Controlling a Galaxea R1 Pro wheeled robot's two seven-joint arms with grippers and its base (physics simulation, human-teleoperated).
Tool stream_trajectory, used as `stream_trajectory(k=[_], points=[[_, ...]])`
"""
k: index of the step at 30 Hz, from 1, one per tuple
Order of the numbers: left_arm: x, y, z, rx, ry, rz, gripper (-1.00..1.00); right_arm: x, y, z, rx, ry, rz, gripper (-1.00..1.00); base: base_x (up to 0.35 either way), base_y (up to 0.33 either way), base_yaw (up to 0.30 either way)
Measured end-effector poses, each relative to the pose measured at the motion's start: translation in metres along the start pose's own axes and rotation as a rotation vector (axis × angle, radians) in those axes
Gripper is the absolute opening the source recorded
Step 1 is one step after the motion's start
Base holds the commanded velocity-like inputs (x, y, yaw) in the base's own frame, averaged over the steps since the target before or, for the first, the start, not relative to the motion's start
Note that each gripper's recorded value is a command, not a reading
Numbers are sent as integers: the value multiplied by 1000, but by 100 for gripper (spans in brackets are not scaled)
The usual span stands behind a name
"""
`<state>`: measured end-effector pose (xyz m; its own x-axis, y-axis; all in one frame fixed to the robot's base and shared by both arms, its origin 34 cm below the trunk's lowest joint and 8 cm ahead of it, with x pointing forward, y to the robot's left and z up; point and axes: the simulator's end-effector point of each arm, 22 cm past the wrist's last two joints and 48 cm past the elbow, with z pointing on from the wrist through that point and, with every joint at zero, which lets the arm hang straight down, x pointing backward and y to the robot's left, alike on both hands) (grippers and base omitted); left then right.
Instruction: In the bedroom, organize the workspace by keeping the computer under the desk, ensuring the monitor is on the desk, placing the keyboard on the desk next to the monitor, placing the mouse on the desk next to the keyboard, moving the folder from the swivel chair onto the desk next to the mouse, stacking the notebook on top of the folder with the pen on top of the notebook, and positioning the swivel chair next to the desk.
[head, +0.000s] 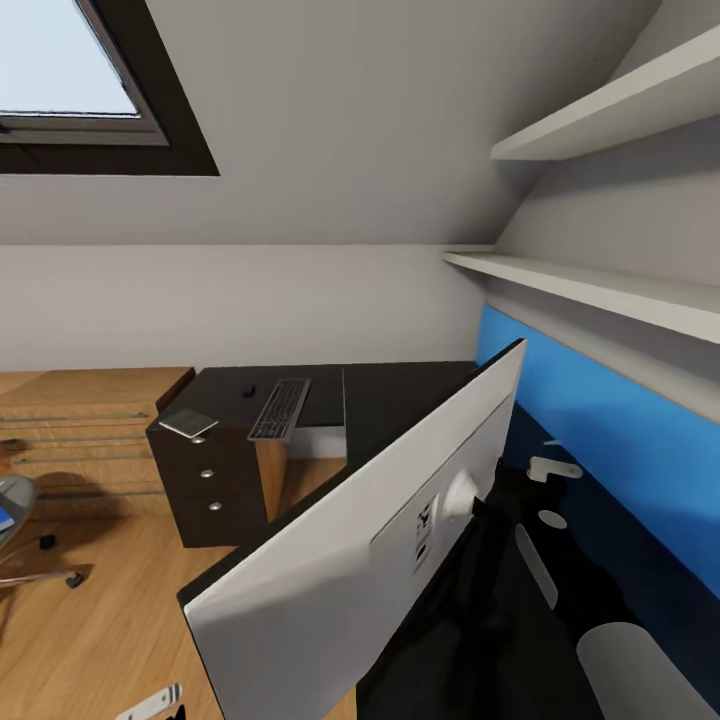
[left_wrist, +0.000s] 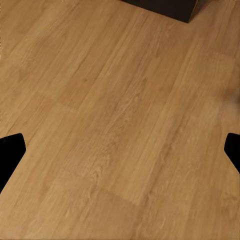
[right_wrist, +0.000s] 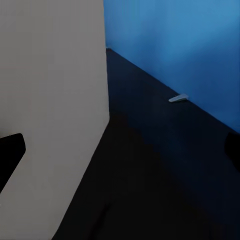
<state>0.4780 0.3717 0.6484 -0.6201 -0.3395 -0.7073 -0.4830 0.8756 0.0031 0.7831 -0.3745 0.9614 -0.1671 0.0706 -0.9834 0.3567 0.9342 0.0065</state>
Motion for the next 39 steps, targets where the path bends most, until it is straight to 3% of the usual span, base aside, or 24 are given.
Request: stream_trajectory(k=[39], points=[[17, 7, 1, -18, 36, 9, 100, 1, 2, 0, -4, 1, -1, 100, -322, 0, 0]])
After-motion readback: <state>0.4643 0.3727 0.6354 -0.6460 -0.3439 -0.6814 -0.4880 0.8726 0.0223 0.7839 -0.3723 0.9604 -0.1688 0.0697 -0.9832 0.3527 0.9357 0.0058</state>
